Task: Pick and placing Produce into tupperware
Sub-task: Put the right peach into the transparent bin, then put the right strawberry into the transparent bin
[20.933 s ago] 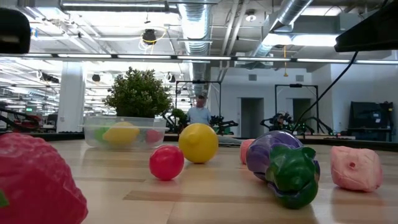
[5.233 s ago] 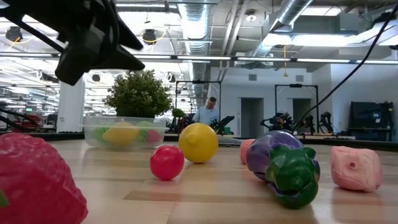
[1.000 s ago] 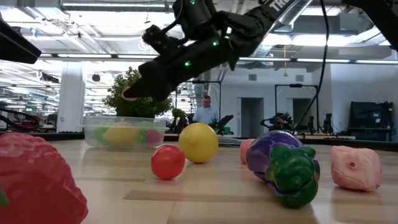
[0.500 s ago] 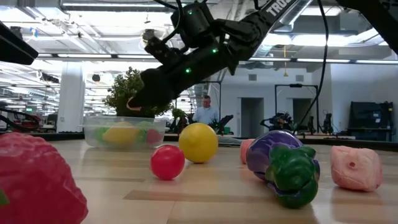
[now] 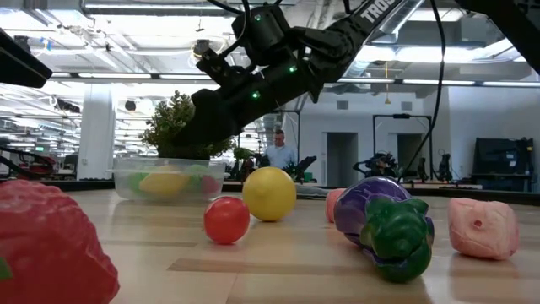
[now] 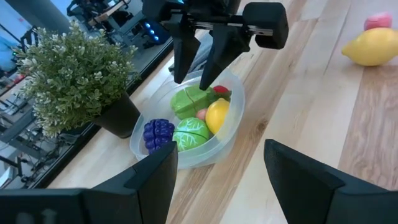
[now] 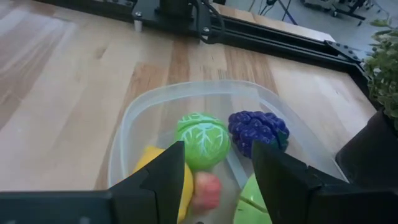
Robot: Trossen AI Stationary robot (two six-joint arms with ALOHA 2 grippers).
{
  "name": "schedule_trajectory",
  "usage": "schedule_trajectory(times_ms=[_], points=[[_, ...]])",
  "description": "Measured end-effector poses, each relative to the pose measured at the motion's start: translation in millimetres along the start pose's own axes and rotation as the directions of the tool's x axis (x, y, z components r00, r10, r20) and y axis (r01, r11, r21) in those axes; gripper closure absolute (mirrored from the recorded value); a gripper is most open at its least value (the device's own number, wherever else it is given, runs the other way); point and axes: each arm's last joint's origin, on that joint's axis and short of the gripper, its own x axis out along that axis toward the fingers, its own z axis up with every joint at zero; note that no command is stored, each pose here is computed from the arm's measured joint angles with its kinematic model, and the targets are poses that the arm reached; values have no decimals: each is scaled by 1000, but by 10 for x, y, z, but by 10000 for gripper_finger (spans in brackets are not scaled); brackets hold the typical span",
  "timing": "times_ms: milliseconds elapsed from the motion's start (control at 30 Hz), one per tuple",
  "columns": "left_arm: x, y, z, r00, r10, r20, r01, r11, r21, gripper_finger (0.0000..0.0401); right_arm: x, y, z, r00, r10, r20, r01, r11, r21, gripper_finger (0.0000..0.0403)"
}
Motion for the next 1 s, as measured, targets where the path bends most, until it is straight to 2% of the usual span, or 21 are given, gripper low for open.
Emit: schedule_trajectory(times_ms=[233, 333, 467, 600, 667, 833, 1000], points=[[0, -5, 3, 1000, -8, 14, 8, 1000, -8, 170, -17, 65, 29, 1000, 16, 3, -16, 998, -59, 180], [-1, -10, 17, 998, -27, 64, 28, 999, -23, 170, -51, 147, 84, 999, 40, 10, -39, 995, -92, 182], [-4, -35, 40, 985, -69, 156, 76, 996, -41, 170, -132, 244, 105, 995, 78, -55, -84, 989, -124, 188], [2, -74, 64, 964, -107, 245, 114, 993, -16, 170, -229, 302, 129, 987, 101, -127, -118, 984, -133, 194], [20, -100, 76, 956, -114, 269, 116, 993, 6, 170, -254, 330, 171, 987, 103, -120, -119, 983, -137, 197], [106, -189, 86, 954, -109, 280, 95, 993, 65, 170, -320, 328, 225, 987, 102, -127, -120, 983, -140, 206], [195, -269, 49, 958, -106, 267, 85, 993, 88, 170, -325, 296, 193, 985, 41, -170, -66, 987, -148, 215]])
